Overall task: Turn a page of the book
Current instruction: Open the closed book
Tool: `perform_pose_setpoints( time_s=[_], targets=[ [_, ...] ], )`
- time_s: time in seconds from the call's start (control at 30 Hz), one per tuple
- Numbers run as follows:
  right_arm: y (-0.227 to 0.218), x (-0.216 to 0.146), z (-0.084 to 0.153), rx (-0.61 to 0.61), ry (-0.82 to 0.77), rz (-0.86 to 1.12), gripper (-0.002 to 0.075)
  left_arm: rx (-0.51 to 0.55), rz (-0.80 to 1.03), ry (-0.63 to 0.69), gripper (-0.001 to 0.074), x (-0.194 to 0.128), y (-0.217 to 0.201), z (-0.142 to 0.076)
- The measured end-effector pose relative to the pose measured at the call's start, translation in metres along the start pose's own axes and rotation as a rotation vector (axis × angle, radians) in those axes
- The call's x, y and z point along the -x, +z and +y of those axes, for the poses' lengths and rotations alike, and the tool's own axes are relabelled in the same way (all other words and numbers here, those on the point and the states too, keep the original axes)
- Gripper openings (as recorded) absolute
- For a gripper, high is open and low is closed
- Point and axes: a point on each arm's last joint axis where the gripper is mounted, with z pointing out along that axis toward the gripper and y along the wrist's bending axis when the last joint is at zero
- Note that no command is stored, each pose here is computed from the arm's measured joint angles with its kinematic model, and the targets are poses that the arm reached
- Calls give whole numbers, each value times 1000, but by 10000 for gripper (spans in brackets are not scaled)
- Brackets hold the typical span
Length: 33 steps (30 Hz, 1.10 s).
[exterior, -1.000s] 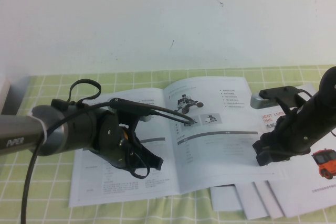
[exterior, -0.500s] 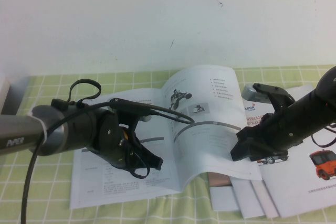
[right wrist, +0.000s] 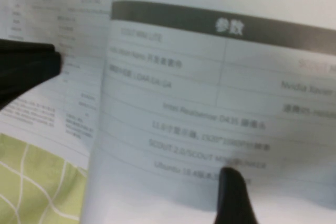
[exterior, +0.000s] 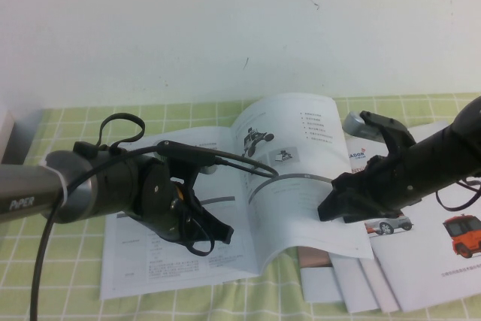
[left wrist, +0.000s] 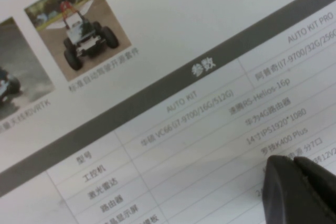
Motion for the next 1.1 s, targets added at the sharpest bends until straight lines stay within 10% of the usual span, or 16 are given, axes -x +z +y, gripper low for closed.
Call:
perform_pose_setpoints(
  time_s=[0.43,0.87,1.1],
  targets=[
    [-14,4,5,63,-59,-34,372,-1,1,2,-2,1,0,0],
    [-72,0,-2,-232,-257,15,20,-1,3,0,-2,1,0,0],
    [-43,-3,-17,-123,-134,115,77,-1,3,0,-2,1,0,0]
  ],
)
